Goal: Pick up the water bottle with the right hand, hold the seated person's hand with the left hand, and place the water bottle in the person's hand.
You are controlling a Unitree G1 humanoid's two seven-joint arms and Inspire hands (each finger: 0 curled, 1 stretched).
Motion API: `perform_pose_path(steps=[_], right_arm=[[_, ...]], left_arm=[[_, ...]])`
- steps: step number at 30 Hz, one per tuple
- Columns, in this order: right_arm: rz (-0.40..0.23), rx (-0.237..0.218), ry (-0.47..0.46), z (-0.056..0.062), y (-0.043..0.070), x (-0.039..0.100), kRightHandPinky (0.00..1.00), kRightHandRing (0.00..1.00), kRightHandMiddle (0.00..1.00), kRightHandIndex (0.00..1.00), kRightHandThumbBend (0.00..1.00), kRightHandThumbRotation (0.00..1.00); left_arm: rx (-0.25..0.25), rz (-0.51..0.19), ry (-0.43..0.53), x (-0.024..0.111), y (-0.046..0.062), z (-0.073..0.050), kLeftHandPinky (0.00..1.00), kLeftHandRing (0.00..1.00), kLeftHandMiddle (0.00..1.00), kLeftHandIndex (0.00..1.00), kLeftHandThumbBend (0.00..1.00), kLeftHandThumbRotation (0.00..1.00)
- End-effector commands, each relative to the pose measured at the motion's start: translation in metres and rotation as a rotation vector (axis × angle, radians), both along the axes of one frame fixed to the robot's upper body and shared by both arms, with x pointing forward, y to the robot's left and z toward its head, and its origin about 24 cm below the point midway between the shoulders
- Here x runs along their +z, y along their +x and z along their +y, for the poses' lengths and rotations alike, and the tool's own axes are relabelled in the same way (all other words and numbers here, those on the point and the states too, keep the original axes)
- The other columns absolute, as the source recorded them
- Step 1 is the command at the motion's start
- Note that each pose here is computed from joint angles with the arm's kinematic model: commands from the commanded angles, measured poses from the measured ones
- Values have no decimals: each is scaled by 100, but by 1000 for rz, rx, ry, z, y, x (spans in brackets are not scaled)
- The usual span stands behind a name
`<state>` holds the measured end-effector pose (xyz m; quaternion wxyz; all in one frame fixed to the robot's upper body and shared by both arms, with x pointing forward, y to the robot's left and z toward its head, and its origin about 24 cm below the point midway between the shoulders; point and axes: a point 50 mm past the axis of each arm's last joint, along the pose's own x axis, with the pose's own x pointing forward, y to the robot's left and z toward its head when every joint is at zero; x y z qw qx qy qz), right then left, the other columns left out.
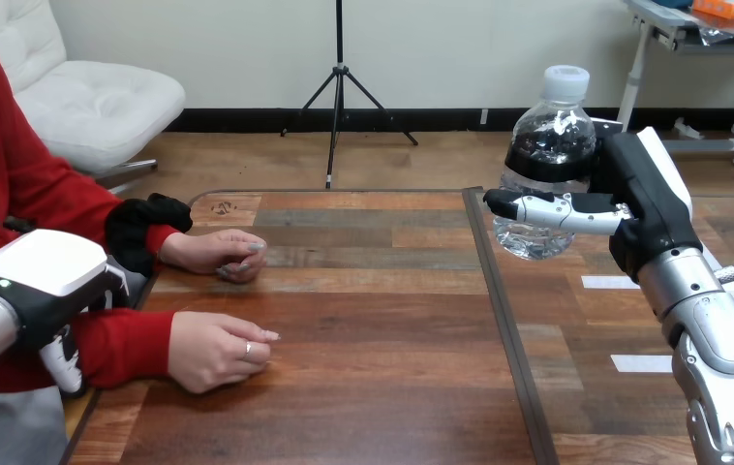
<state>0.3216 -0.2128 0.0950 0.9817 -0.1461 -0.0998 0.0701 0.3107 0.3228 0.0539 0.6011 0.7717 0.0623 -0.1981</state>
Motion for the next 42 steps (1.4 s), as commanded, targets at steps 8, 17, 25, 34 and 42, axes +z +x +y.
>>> perform_pose_path(steps=[8, 17, 25, 34, 42], right_arm=[[-120, 2, 15, -2, 4, 30, 28, 34, 45, 45, 83, 0], [-128, 5, 4, -2, 3, 30, 28, 35, 45, 45, 83, 0], [-129, 3, 0, -3, 3, 30, 28, 35, 45, 45, 83, 0], [-130, 1, -4, -2, 2, 30, 27, 34, 44, 44, 83, 0], [-128, 10, 4, -1, 3, 30, 27, 34, 44, 44, 83, 0]], left_arm=[[16, -109, -116, 6, 15, -18, 57, 56, 58, 60, 92, 0], [66, -88, -150, -3, 16, -23, 53, 55, 57, 58, 89, 0], [109, -76, -212, -10, 15, -27, 51, 54, 56, 57, 88, 0], [147, -63, -268, -17, 14, -30, 51, 53, 56, 57, 87, 0], [166, -62, -310, -21, 13, -33, 51, 54, 57, 58, 86, 0]])
